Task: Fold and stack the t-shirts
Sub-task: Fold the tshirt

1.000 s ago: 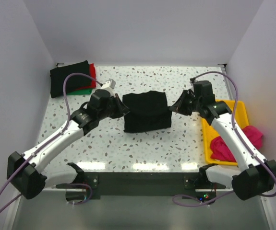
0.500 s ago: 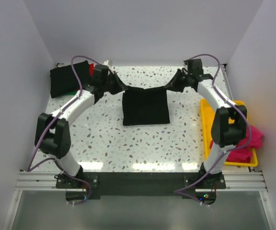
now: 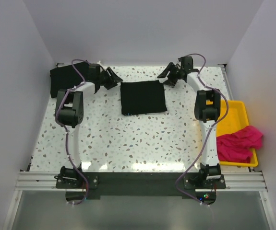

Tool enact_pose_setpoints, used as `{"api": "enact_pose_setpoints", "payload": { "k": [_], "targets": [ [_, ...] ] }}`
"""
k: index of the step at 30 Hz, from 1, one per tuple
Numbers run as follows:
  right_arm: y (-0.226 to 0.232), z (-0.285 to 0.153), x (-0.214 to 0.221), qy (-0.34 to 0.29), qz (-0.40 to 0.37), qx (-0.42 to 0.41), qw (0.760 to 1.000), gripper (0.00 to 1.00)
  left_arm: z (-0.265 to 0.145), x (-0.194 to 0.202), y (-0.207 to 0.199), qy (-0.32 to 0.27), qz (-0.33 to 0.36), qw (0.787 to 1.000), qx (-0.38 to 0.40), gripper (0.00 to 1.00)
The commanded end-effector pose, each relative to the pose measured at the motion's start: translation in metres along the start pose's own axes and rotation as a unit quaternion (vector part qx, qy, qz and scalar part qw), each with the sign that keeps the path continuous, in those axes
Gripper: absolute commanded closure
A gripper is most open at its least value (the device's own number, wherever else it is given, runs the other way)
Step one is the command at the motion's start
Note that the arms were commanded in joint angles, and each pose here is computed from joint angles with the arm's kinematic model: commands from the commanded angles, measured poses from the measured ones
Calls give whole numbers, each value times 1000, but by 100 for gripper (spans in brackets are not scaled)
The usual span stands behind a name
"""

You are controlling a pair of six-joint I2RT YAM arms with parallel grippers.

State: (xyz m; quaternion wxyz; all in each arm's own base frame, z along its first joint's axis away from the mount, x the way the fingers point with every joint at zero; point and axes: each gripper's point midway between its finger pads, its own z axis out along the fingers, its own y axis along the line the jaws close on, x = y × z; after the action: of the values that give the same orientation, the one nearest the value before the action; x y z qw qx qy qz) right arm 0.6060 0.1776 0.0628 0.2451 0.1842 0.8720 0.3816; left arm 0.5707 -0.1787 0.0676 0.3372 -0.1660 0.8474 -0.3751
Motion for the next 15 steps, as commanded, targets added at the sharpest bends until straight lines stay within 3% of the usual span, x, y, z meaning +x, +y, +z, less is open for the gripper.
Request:
{"api": "enact_pose_setpoints", "payload": {
  "k": [1, 4, 5, 7, 11, 15],
  "targets": [
    [48, -43, -34, -52, -61, -18, 997, 36, -27, -69, -54, -71, 62, 993, 72, 40],
    [40, -51, -26, -62, -69, -1, 996, 36, -39, -68, -61, -77, 57, 993, 72, 39],
    [59, -65, -30, -82, -81, -20, 993, 37, -42, -67, -61, -83, 52, 993, 65, 42],
    [51, -63, -11, -72, -84, -5, 994, 39, -49, -54, -74, -80, 51, 993, 68, 47],
    [61, -63, 15, -75, -112, 7, 991, 40, -42, -17, -89, -61, 67, 995, 44, 72],
    [69, -35, 54, -36, -125, -1, 992, 46, -24, 27, -85, -30, 68, 997, 11, 91]
  ]
}}
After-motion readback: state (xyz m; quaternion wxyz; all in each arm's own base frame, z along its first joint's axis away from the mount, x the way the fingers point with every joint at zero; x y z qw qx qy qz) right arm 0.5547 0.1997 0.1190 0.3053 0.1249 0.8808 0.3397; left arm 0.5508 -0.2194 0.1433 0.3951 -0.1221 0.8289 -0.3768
